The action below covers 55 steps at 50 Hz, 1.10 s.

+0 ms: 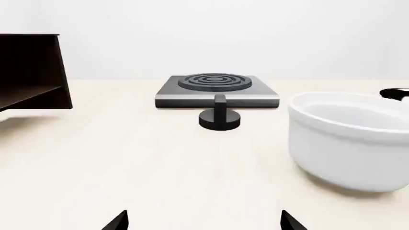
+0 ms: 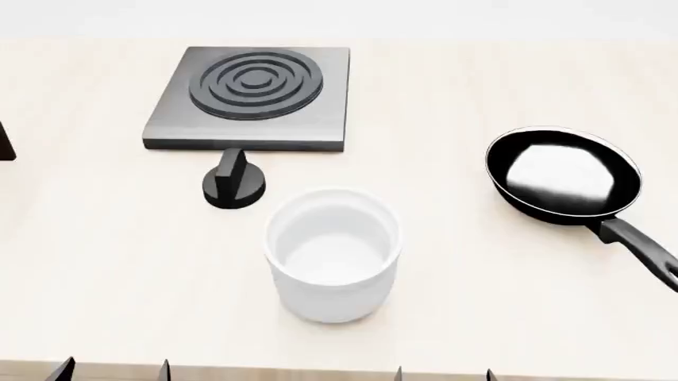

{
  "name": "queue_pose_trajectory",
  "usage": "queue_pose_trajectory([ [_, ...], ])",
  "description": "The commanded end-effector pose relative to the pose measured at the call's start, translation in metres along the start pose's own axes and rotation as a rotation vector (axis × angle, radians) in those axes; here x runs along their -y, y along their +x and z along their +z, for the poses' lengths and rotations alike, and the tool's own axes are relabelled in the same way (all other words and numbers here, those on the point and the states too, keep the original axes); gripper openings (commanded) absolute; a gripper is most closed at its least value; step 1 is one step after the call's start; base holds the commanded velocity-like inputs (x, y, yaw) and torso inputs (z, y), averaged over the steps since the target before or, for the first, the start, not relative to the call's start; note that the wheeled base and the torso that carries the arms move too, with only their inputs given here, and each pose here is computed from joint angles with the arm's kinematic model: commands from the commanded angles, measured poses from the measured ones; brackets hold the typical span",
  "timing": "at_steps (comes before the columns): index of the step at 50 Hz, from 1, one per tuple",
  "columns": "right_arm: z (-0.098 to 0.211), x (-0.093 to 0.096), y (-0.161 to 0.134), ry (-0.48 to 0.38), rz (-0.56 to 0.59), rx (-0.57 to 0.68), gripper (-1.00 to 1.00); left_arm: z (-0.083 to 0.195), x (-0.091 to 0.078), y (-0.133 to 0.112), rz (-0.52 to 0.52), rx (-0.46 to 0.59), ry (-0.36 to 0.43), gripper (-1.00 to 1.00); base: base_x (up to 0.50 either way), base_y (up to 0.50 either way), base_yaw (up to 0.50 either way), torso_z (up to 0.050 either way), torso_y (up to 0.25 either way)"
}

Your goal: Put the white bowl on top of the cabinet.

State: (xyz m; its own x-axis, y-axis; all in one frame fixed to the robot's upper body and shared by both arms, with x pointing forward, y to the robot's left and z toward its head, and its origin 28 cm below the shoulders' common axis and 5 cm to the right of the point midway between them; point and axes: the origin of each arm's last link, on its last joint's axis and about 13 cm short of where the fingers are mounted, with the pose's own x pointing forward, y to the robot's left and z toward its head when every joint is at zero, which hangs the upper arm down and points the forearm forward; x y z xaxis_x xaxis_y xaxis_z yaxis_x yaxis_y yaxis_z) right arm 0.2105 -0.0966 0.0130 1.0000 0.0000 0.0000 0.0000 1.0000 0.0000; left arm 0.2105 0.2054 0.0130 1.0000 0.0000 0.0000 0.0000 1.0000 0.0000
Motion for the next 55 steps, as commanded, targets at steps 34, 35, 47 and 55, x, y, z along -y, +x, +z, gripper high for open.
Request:
queue_pose_trajectory([
  [34, -0.001, 0.001, 0.003, 0.011, -0.033, -0.019, 1.00, 0.014, -0.027, -0.017, 0.485, 0.073, -0.154, 1.00, 0.00, 0.00, 0.00, 0.000, 0.000],
  [35, -0.001, 0.001, 0.003, 0.010, -0.033, -0.019, 1.00, 0.015, -0.027, -0.018, 0.504, 0.075, -0.162, 1.00, 0.00, 0.00, 0.00, 0.000, 0.000],
  [47, -0.001, 0.001, 0.003, 0.018, -0.034, -0.021, 1.00, 0.030, -0.046, -0.045, 0.937, 0.151, -0.073, 1.00, 0.00, 0.00, 0.00, 0.000, 0.000],
  [55, -0.001, 0.001, 0.003, 0.025, -0.037, -0.022, 1.00, 0.023, -0.061, -0.069, 1.302, 0.134, -0.090, 1.00, 0.00, 0.00, 0.00, 0.000, 0.000],
])
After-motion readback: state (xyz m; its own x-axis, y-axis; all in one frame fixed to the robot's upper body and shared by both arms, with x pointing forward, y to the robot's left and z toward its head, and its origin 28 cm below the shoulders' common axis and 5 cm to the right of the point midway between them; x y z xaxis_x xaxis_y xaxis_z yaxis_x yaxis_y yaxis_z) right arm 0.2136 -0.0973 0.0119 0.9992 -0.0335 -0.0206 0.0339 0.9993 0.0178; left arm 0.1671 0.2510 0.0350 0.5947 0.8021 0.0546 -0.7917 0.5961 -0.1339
